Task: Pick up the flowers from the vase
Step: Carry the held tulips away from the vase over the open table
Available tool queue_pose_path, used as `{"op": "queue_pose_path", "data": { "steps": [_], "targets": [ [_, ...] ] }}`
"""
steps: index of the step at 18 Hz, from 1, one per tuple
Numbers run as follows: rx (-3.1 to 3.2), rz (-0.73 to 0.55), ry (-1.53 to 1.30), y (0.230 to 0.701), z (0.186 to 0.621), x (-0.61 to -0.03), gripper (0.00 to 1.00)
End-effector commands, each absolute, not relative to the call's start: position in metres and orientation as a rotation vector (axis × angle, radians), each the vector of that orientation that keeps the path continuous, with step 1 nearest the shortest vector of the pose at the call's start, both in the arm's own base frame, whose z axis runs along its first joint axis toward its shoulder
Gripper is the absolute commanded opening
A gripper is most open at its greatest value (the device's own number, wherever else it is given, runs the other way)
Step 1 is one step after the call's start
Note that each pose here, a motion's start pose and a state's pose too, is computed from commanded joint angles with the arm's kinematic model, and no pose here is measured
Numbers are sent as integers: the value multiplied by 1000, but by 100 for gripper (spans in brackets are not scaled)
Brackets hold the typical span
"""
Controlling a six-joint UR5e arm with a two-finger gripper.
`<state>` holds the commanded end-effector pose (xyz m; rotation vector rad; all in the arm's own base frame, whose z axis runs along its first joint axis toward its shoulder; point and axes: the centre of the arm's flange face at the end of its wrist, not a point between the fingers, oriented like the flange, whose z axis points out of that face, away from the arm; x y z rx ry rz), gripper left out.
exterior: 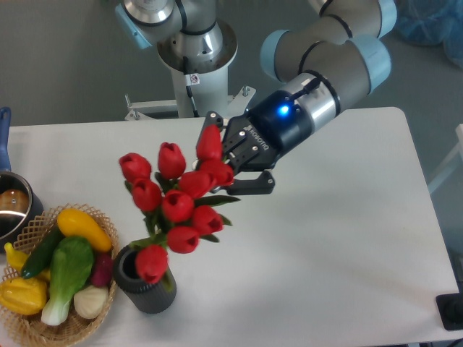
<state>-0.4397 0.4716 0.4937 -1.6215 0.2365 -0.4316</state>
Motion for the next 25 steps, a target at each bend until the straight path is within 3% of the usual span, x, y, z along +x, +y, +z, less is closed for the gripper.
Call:
{"op": "queue_pose_path", "data": {
  "steps": [5, 9, 14, 20, 25],
  "targets": [
    [-1667, -324, 162, 430, 491, -483, 0],
    [-1886, -63, 217, 418, 478, -500, 0],
    [-2064, 158, 327, 400, 455, -520, 0],
    [-2153, 185, 274, 378, 438, -537, 0],
    [-2472, 201, 253, 383, 425, -516, 0]
  ]
}}
